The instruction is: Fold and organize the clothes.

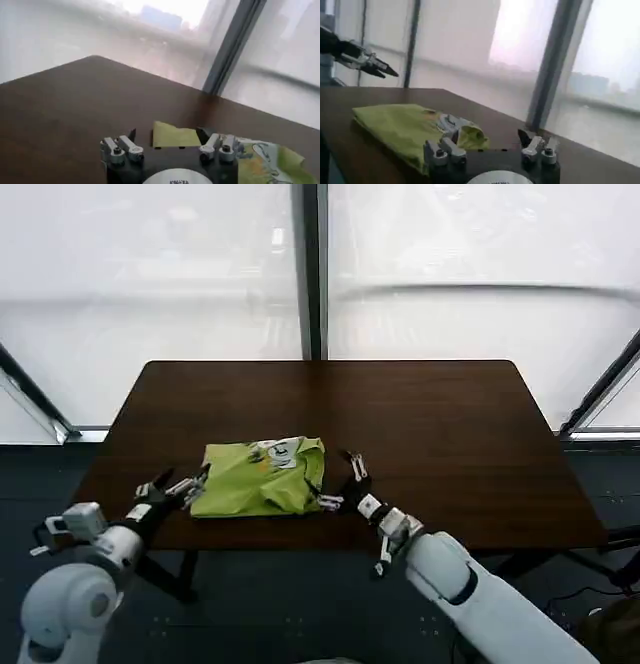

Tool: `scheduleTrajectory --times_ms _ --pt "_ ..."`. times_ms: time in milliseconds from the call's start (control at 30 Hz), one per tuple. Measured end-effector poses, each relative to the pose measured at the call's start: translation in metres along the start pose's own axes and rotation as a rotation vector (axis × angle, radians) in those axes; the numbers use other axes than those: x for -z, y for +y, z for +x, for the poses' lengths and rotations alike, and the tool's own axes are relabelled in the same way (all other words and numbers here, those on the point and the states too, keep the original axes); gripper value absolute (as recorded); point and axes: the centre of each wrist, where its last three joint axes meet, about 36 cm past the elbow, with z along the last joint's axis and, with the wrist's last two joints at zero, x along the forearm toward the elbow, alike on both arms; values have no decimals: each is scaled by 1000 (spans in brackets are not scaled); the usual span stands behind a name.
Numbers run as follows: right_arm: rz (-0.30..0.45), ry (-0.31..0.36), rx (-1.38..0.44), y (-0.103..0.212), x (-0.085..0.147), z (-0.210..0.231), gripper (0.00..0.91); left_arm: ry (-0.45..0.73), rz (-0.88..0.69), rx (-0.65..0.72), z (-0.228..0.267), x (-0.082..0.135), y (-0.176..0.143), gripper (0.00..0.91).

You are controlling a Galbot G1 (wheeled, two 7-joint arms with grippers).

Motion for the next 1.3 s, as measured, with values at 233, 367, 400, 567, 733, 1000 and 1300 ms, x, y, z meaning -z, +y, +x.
scheduleTrajectory --times_ms 233,367,400,567,733,1000,1300 --pt "-19 -15 -67 -11 2 -13 0 3 4 16 5 -4 1 878" --pt "-34 -3 -79 -9 -1 -16 0 4 3 25 7 -4 2 878" --pt "-36 0 -81 -9 -2 -15 0 4 2 27 8 -4 3 878" --pt "-68 -15 -89 -14 -3 -1 215 7 4 31 10 -5 2 878" --pt "-60 -80 -108 -21 3 23 878 6 10 31 11 -7 2 878" --pt "251 -112 60 -9 6 65 878 14 6 40 12 -18 -1 878" --pt "411 -55 216 -3 -3 67 878 13 4 56 16 -21 1 878"
